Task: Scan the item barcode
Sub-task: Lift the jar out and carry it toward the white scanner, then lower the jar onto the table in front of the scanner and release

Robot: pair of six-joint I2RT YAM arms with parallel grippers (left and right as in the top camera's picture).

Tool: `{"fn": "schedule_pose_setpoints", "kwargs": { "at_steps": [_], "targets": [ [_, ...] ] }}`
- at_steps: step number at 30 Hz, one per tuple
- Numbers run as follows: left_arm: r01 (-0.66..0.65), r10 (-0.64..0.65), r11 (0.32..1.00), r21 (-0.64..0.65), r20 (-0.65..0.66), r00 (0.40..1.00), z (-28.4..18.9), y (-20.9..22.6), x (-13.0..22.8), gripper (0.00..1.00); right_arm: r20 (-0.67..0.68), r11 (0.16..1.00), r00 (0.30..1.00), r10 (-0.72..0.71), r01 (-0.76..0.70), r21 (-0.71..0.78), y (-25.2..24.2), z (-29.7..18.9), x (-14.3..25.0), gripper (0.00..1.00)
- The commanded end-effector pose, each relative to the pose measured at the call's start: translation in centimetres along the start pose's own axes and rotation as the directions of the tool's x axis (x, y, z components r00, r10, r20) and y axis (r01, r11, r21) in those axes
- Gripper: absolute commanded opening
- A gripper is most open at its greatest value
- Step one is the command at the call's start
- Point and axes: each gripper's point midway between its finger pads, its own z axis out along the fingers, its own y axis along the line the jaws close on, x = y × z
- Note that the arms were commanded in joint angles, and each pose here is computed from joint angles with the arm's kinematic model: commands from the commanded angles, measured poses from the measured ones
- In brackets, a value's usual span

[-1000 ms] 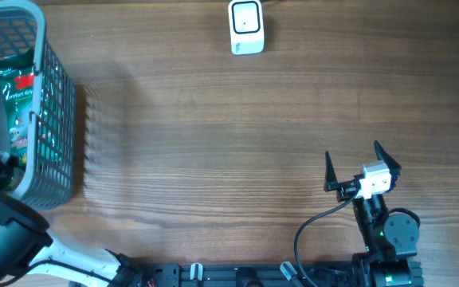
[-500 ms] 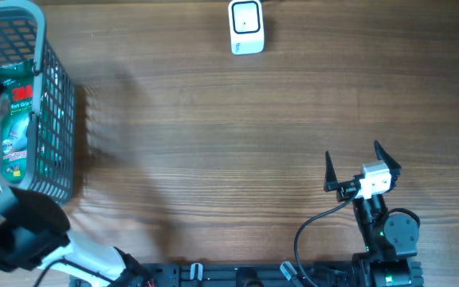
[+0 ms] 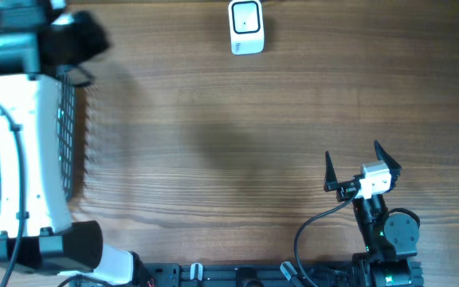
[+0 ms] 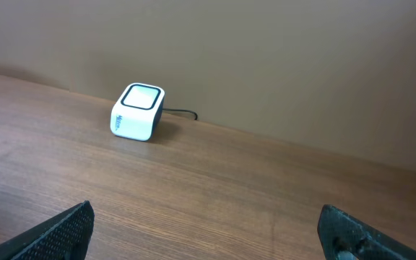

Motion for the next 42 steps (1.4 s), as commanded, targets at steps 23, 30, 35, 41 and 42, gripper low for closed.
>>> {"fn": "schedule_pose_setpoints", "kwargs": {
  "at_steps": [23,30,35,41,42],
  "targets": [
    [-0.320,0.349,0.935,0.150,-0.540,0.766,21.7,-13.5,25.6,0.62,0.002,1.000,1.000,-0.004,0.004,0.005,0.0,0.0,0.0,1.00],
    [-0.349,0.404,0.914,0.204,-0.496,0.769,23.8,-16.0,27.8,0.64,0.003,1.000,1.000,-0.005,0.005,0.005,0.0,0.0,0.0,1.00],
    [-0.377,0.412,0.909,0.180,-0.532,0.740,24.8,-14.9,29.9,0.71,0.002,1.000,1.000,-0.004,0.004,0.005,0.0,0.0,0.0,1.00],
    [-0.430,0.451,0.889,0.161,-0.474,0.756,23.2,-15.2,27.4,1.00,0.003,1.000,1.000,-0.005,0.005,0.005,-0.1,0.0,-0.1,1.00],
    [-0.438,0.467,0.882,0.176,-0.452,0.760,22.2,-15.8,26.3,1.00,0.003,1.000,1.000,-0.005,0.005,0.005,0.0,0.0,0.0,1.00]
  ]
}}
